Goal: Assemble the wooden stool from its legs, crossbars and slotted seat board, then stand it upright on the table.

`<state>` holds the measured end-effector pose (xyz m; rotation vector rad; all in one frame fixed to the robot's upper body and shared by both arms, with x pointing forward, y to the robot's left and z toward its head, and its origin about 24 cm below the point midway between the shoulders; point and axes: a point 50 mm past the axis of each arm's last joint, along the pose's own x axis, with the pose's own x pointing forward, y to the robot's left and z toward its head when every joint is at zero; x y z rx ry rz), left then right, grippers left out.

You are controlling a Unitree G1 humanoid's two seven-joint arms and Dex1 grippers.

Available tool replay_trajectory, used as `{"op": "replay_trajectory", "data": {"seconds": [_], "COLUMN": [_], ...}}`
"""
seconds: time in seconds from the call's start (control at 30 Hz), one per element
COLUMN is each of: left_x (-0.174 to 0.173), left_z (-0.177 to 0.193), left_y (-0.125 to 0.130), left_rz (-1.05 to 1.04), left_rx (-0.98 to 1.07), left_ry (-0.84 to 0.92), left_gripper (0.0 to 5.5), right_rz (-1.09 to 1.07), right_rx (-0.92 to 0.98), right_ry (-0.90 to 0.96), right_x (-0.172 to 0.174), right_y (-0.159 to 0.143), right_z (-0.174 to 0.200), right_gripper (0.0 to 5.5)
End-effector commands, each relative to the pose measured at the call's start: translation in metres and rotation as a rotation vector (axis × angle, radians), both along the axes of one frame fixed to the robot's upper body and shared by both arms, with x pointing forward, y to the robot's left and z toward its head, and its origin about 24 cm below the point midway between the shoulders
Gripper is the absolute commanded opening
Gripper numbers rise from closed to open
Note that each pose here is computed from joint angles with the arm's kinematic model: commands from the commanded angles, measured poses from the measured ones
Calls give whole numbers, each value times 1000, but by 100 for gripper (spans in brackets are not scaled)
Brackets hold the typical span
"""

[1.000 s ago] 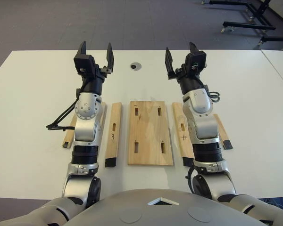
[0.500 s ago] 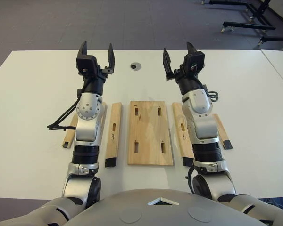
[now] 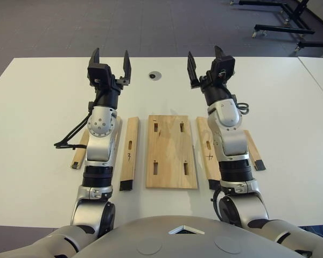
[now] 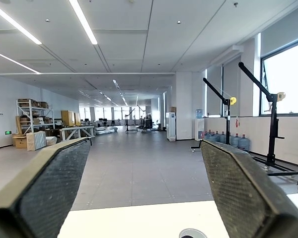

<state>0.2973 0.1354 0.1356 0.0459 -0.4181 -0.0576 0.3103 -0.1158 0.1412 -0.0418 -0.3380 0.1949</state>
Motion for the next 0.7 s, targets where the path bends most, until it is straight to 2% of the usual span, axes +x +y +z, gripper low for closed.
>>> {"op": "replay_trajectory", "data": {"seconds": [0.03,0.33,0.5,0.7], "left_x": [2,6,0,-19], "left_z": [1,1,-2,-1], "left_y": [0,-2,-3,7], "left_rz": [4,-2,-7,6], "left_rx": [7,14,-9,14], "left_ry": [-3,-2,-13,-20], "left_gripper": [401,401,401,401], "right_rz": [7,-27,-151,-272], "right_rx": [-17,10,64,-1], "right_ry": [-6,-7,123,359], "right_x": [2,5,-4,-38], "right_y": [2,-4,-54,-113], "right_z": [2,5,-1,-16], "right_gripper": [389,389,389,389]}}
